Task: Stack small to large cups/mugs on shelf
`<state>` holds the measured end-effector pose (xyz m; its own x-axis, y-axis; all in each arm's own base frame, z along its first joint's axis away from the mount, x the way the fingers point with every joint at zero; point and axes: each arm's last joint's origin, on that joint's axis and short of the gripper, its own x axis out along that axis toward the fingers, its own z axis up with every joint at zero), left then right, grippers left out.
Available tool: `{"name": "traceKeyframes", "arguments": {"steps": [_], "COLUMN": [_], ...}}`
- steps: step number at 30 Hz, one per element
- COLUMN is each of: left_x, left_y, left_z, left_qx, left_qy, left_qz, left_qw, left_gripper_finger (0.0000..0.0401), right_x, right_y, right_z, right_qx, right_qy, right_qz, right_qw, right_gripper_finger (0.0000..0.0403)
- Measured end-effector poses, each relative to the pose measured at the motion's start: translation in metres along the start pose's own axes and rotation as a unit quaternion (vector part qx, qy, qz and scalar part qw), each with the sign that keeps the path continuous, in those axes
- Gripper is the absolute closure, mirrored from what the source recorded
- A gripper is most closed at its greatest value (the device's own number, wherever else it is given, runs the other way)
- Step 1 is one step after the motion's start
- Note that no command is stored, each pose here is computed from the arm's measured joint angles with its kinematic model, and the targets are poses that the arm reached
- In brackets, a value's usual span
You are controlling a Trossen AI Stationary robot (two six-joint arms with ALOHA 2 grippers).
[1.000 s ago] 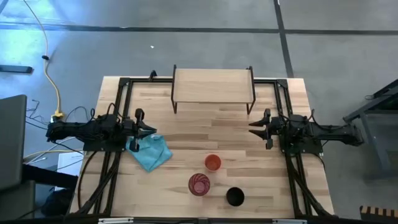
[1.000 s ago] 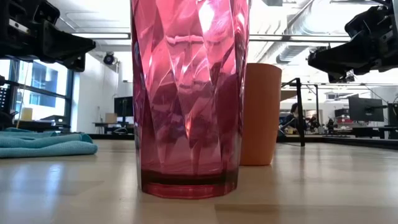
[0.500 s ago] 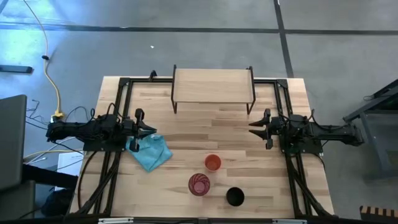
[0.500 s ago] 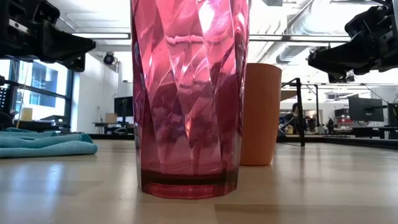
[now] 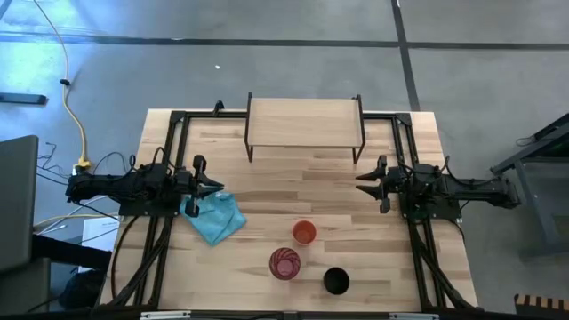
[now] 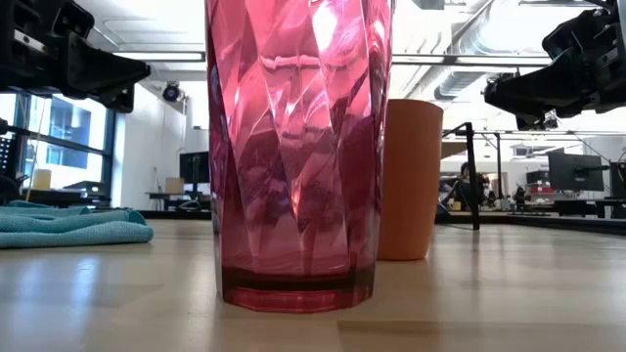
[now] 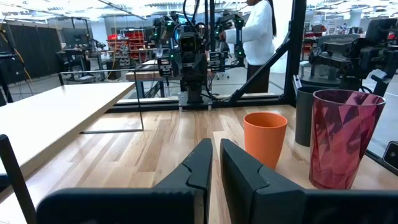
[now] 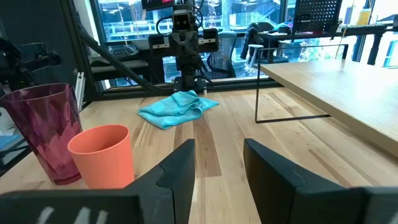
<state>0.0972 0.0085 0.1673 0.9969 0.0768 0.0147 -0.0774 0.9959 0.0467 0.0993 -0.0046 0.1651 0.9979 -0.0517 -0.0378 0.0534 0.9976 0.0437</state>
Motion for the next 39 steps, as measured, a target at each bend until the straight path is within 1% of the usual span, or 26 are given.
{"name": "traceKeyframes", "arguments": {"steps": [15,16,17,19,20,21,24,30,32,34,36,39], "left_x": [0.0000,0.0000,0.0000,0.0000,0.0000,-0.0001,-0.0002,-0.0002,-0.0002,-0.0003,-0.0004,-0.0004], "left_y": [0.0000,0.0000,0.0002,0.0010,0.0012,0.0017,0.0030,0.0031,0.0032,0.0034,0.0035,0.0036], "left_z": [0.0000,0.0000,0.0000,0.0005,0.0008,0.0013,0.0018,0.0018,0.0035,0.0053,0.0061,0.0068], "left_qx": [0.000,0.006,0.031,0.100,0.125,0.137,0.142,0.140,0.115,0.062,-0.015,-0.137], "left_qy": [0.000,0.000,0.000,0.000,-0.001,-0.002,0.000,0.000,-0.010,-0.022,-0.031,-0.041], "left_qz": [0.000,0.000,0.004,0.017,0.021,0.028,0.052,0.054,0.055,0.056,0.056,0.052], "left_qw": [1.000,1.000,1.000,0.995,0.992,0.990,0.989,0.989,0.992,0.996,0.998,0.988], "left_gripper_finger": [0.0377,0.0377,0.0377,0.0377,0.0377,0.0377,0.0377,0.0377,0.0377,0.0377,0.0377,0.0378], "right_x": [0.0000,0.0000,0.0000,0.0000,0.0000,0.0000,0.0000,0.0000,0.0000,0.0000,0.0000,0.0000], "right_y": [0.0000,0.0000,0.0000,0.0000,0.0000,0.0000,0.0000,0.0000,-0.0005,-0.0007,-0.0006,-0.0005], "right_z": [0.0000,0.0000,0.0000,0.0000,0.0000,0.0000,0.0000,0.0000,0.0005,0.0010,0.0020,0.0036], "right_qx": [0.000,0.000,0.000,0.000,0.000,0.000,0.000,0.000,-0.011,-0.010,0.010,0.060], "right_qy": [0.000,0.000,0.000,0.000,0.000,0.000,0.000,0.000,-0.003,-0.006,-0.012,-0.021], "right_qz": [0.000,0.000,0.000,0.000,0.000,0.000,0.000,0.000,-0.008,-0.010,-0.010,-0.008], "right_qw": [1.000,1.000,1.000,1.000,1.000,1.000,1.000,1.000,1.000,1.000,1.000,0.998], "right_gripper_finger": [0.0274,0.0274,0.0274,0.0274,0.0274,0.0274,0.0274,0.0274,0.0274,0.0274,0.0274,0.0274]}}
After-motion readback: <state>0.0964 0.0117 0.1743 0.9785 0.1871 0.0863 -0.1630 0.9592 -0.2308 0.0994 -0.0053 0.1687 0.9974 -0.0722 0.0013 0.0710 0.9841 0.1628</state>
